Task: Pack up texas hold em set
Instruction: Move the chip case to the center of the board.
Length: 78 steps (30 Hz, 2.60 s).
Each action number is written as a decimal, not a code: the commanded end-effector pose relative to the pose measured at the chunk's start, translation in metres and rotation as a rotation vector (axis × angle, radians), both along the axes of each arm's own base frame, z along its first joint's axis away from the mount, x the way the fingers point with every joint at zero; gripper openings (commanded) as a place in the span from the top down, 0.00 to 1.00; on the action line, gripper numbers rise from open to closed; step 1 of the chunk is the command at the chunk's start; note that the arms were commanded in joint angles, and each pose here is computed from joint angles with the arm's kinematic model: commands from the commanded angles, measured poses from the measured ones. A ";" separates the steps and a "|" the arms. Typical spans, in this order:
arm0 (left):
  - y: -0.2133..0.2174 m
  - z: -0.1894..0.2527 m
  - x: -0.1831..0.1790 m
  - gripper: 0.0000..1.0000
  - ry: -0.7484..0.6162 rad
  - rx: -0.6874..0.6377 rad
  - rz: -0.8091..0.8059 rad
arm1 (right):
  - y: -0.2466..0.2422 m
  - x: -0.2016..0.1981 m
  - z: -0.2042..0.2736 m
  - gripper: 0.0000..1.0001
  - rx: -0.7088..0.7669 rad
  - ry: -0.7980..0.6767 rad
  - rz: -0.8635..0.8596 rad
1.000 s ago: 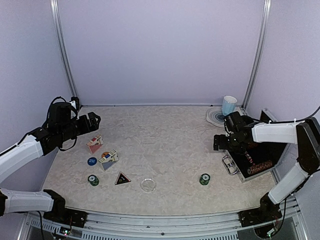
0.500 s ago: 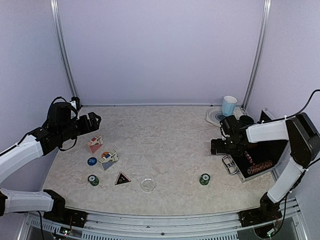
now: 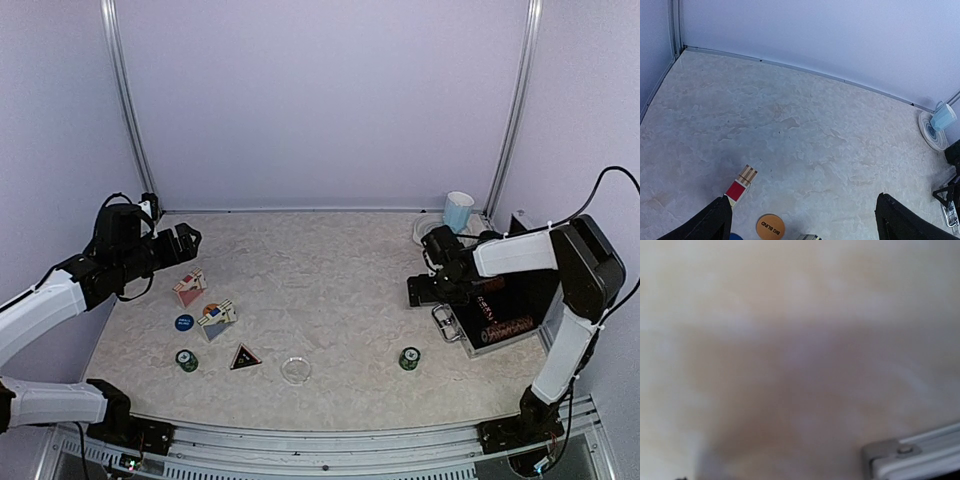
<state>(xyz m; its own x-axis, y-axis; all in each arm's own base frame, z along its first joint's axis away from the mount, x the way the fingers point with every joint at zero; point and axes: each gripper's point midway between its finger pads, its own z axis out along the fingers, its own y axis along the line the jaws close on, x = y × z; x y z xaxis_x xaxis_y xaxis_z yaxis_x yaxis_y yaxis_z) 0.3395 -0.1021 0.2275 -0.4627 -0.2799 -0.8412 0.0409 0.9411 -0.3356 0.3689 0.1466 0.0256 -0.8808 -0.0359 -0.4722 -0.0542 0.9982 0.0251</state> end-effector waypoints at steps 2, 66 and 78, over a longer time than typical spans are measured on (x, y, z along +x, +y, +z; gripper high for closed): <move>0.000 -0.001 0.003 0.01 -0.006 -0.015 -0.002 | 0.077 0.005 -0.002 0.02 0.146 -0.016 0.204; 0.007 0.007 0.000 0.01 -0.031 -0.017 0.018 | 0.322 0.028 0.022 0.02 0.221 -0.102 0.739; 0.007 0.008 -0.001 0.01 -0.034 -0.019 0.018 | 0.342 0.005 0.052 0.01 0.182 -0.161 0.822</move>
<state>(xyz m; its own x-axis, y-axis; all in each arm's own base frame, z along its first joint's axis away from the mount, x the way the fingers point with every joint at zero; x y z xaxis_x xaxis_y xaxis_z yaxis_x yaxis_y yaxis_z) 0.3390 -0.0994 0.2302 -0.4539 -0.2920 -0.8418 0.0423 0.9366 -0.3477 0.3877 0.4616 0.0397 -0.6070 -0.5434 -0.5798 -0.7199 0.6850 0.1117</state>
